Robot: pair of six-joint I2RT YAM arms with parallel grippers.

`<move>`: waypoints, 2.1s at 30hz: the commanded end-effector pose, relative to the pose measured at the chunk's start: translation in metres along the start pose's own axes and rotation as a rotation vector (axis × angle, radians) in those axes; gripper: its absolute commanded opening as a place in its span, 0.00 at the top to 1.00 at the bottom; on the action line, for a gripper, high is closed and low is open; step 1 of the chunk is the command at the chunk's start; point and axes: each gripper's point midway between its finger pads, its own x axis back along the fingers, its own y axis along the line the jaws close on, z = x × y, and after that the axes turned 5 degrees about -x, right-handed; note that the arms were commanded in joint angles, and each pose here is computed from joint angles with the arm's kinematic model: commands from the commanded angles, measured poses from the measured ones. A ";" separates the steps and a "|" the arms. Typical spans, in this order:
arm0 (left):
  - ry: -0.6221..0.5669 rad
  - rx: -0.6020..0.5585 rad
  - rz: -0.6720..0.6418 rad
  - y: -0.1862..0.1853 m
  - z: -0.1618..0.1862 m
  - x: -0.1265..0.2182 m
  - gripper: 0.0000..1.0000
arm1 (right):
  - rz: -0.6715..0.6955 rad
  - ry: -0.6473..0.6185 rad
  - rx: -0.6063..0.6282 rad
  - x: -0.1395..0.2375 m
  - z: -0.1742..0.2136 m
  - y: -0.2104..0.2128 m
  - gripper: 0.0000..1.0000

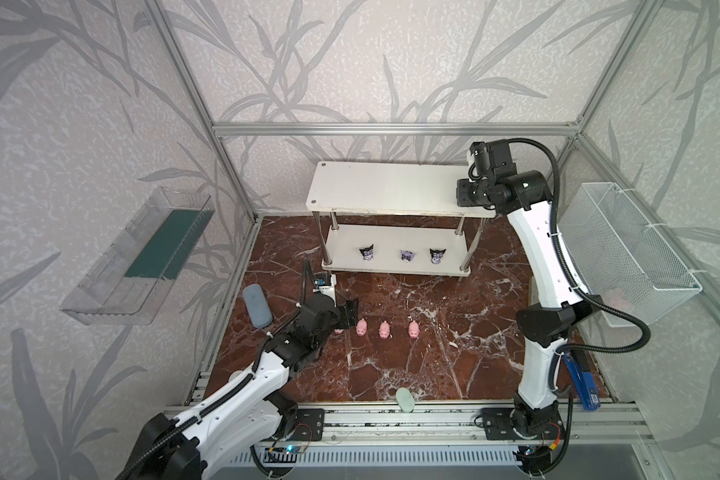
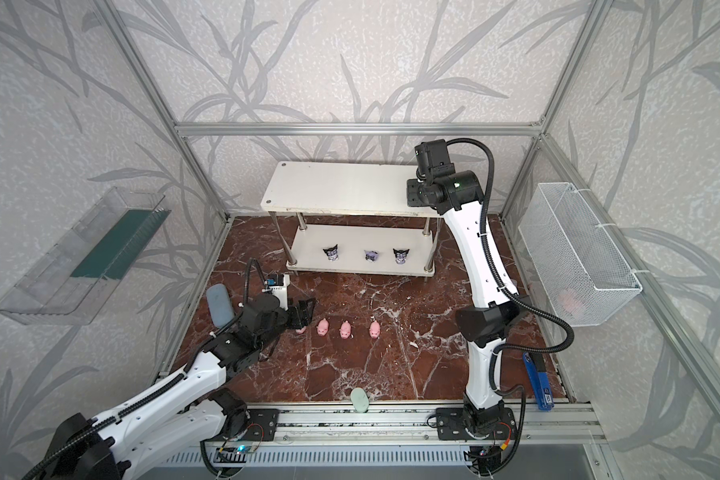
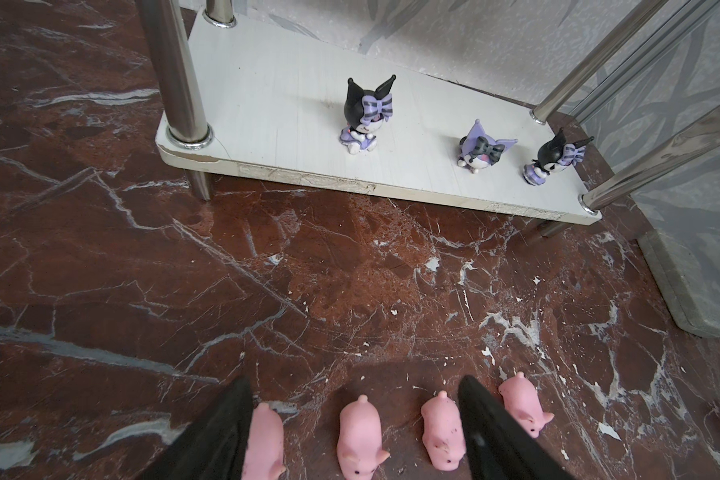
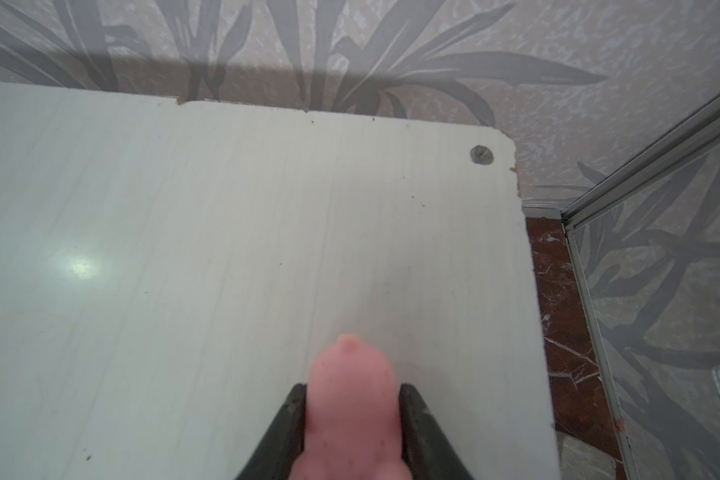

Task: Place and organize the plastic toys onto the shelf
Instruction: 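Lift the pink pig with the right gripper and carry it over the top shelf, then lower the pink pig onto the top shelf and open the right gripper, then withdraw the right gripper from the shelf back toward the remaining pink pigs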

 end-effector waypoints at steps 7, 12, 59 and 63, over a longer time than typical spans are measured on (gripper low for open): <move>-0.002 0.015 0.008 -0.003 -0.005 -0.005 0.24 | -0.020 0.021 -0.028 0.001 -0.002 -0.004 0.63; 0.006 0.017 0.014 -0.006 -0.006 -0.009 0.24 | -0.017 0.033 -0.019 -0.002 0.001 -0.004 0.63; -0.033 0.019 -0.066 0.007 -0.021 -0.001 0.24 | -0.402 -0.322 0.187 0.183 0.161 0.044 0.40; -0.047 0.020 -0.090 0.010 -0.026 -0.001 0.24 | -0.403 -0.204 0.159 0.155 0.227 0.048 0.39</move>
